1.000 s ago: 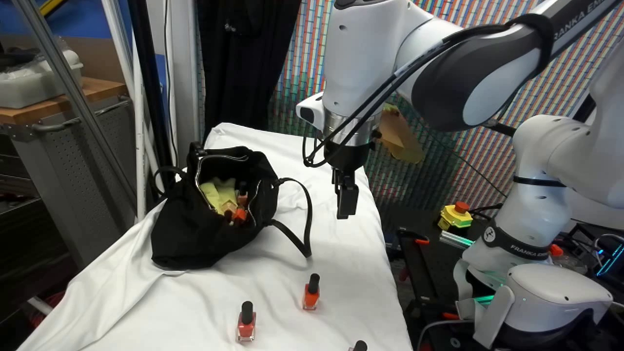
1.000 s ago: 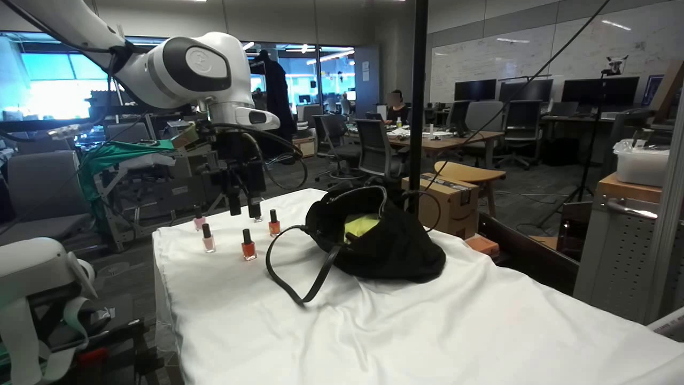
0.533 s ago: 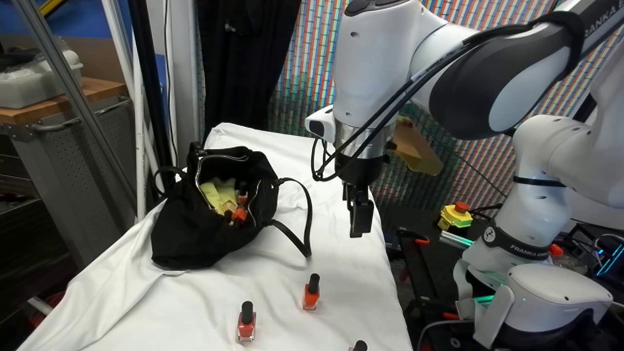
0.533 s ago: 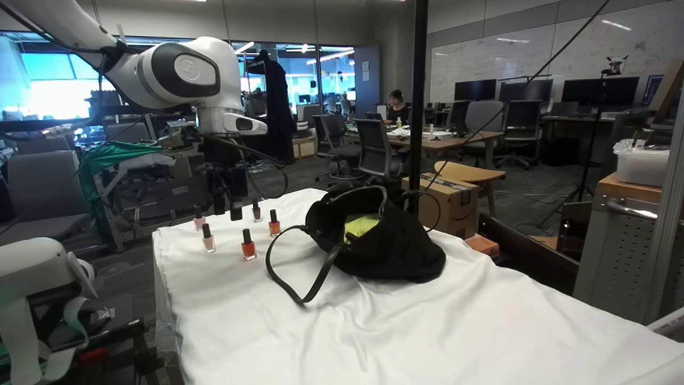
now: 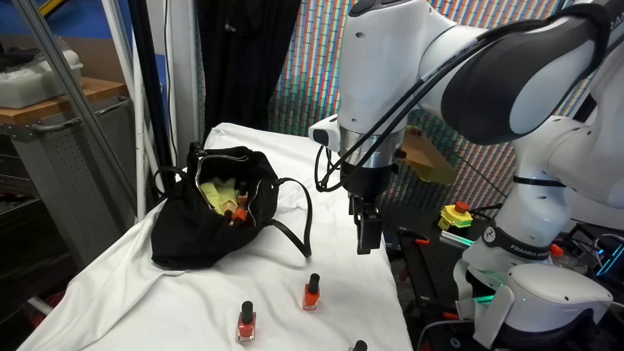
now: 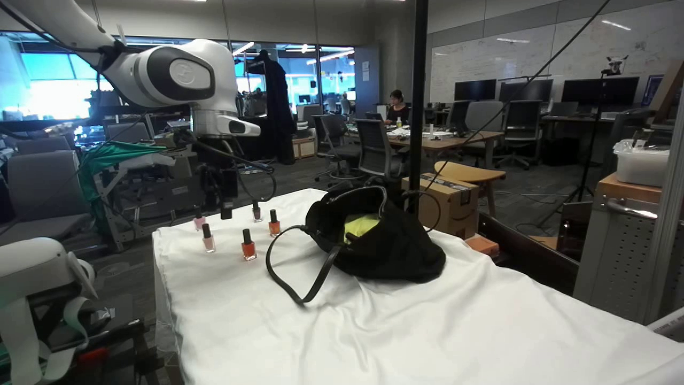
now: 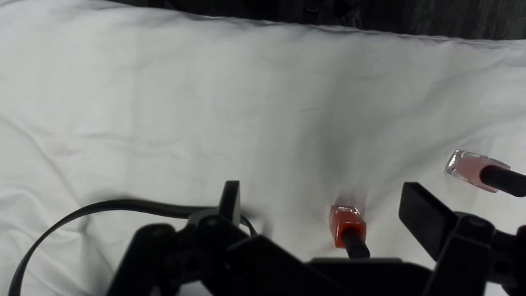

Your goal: Pick up the nail polish and put them in the bag

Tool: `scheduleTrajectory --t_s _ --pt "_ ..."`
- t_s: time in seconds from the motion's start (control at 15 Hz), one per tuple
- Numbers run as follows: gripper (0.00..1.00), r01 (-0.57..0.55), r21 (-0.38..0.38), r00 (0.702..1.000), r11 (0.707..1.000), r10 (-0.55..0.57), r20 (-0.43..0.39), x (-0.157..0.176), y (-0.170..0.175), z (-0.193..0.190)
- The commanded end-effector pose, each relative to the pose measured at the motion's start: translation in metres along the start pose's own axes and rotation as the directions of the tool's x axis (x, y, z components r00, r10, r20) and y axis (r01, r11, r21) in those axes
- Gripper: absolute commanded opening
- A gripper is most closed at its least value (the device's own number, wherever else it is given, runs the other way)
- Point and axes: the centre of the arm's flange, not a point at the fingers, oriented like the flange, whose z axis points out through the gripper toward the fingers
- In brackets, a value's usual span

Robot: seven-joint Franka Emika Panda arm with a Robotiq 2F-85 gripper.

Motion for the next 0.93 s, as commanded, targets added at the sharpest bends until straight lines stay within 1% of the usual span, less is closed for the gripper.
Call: scheduleTrajectory --t_s 0.0,0.33,0.6,0.87 --pt "1.0 -0.008 0.031 1.0 0.999 0.008 -0.011 0.006 -0.015 -0.002" --pt "1.0 0.011 0.058 1.0 0.998 -0.011 -0.001 0.011 -0.032 0.005" --pt "1.0 -0.015 0.073 0.999 0.997 0.017 -0.028 0.017 -0.047 0.014" --pt "1.0 0.023 0.075 0.999 0.997 -0.02 -0.037 0.022 -0.056 0.028"
